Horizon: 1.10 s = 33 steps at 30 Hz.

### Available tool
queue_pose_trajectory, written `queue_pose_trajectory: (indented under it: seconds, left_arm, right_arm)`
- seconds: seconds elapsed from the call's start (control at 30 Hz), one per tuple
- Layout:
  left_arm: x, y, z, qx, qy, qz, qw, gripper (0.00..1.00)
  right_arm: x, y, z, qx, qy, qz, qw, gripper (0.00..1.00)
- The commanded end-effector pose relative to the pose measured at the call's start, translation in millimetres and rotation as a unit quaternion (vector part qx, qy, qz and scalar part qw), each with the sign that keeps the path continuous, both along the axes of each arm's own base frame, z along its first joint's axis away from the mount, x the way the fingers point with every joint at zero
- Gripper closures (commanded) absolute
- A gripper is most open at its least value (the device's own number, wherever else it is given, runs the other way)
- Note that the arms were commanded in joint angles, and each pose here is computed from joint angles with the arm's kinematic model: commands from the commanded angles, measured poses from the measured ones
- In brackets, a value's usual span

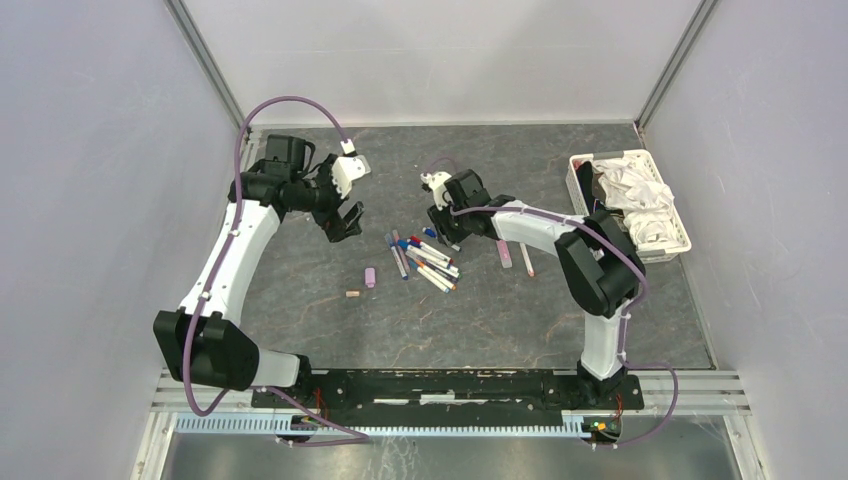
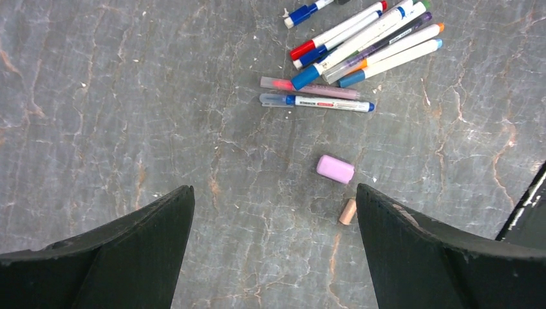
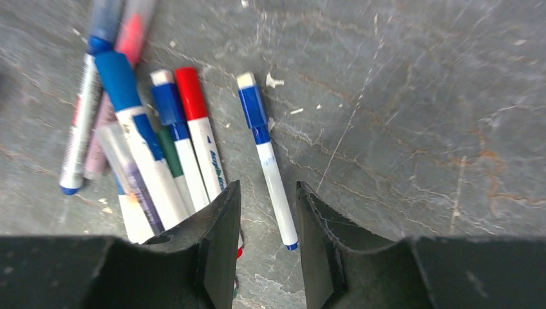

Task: Open the pen caps

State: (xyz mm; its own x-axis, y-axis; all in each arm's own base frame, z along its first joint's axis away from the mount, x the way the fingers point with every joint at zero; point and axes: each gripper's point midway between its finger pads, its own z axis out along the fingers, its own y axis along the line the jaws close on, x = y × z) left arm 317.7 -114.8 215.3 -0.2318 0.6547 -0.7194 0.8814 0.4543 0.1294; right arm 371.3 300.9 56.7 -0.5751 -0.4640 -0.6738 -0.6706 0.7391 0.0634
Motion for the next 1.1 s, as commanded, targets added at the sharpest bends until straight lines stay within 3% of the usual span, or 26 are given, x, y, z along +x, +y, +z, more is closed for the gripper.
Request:
queue_pose_trajectory:
  seconds: [0.0,0.37,0.57,0.63,0.83,1.07]
  left_arm:
    - [-6,-1,13,-0.018,0.013,0.015,1.0,0.0]
    - [-22,-8,7,-0.026,0.03,-0.029,0.999,0.0]
    - [-33,-17,6,-0.042,0.036,-0.067,0.996,0.0]
    - [-38,-20,4,-0.048,0.036,-0.085,0.995,0.0]
    - [-51,-26,-6,-0.052,0.016,-0.154,0.987,0.0]
    - [-53,-38,-17,-0.037,-0.031,-0.206,0.977,0.0]
  right_arm:
    - [5,5,-11,-0.009,0.006,0.018,1.0,0.59]
    - [0,-7,-36,-0.038,0.013,0.021,0.999,0.63]
    - [-6,-5,-33,-0.028,0.016,0.03,0.999,0.89]
    - [-5,-4,-23,-0.022,0.01,0.031,0.999,1.0]
    - [-7,18,47,0.048,-0.013,0.058,0.997,1.0]
    - [-78,53,104,0.168,0.05,0.171,0.969,1.0]
